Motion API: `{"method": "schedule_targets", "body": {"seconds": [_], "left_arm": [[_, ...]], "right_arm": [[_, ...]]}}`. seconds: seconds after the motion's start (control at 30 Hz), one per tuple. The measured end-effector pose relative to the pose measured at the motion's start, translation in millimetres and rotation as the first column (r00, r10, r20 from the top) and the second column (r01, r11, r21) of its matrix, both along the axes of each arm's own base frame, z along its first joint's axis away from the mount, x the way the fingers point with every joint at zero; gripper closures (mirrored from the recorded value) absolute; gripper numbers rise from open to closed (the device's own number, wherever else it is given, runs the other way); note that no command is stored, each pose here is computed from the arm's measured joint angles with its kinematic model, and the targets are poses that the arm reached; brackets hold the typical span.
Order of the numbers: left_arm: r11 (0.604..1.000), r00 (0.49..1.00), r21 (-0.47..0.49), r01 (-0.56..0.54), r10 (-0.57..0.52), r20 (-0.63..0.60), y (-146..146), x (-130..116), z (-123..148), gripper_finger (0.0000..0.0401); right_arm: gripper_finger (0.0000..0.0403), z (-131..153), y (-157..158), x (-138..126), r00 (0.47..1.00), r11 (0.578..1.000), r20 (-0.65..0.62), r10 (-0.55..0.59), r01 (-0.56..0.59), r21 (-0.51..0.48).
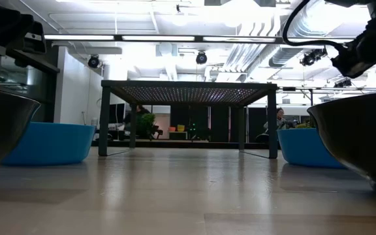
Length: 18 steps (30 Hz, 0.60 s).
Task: Pick & Place Mini bowls
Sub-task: Put the white bowl on the shelf
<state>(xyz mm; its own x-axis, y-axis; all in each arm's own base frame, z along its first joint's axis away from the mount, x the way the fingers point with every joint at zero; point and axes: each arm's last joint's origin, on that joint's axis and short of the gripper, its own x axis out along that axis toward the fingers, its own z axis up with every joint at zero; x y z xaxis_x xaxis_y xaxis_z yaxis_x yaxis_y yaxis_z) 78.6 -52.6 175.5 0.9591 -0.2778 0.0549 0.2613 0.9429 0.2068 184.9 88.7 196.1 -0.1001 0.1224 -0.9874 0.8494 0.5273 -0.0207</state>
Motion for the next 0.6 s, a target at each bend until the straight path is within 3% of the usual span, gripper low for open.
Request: {"method": "schedule_targets", "body": {"seconds": [0.33, 0.6], "left_arm": [[1.0, 1.0, 0.0, 0.0, 0.0, 0.0, 0, 0, 0, 0.0335], [1.0, 1.0, 0.0, 0.0, 0.0, 0.0, 0, 0, 0, 0.0335]], "right_arm": [[0.0402, 5, -1, -1, 0.979, 0.979, 0.009, 0.201, -0.201, 0.004], [0.0402, 31, -7, -4, 0.936, 0.923, -0.076, 0.343, -0.351, -0.159]]}}
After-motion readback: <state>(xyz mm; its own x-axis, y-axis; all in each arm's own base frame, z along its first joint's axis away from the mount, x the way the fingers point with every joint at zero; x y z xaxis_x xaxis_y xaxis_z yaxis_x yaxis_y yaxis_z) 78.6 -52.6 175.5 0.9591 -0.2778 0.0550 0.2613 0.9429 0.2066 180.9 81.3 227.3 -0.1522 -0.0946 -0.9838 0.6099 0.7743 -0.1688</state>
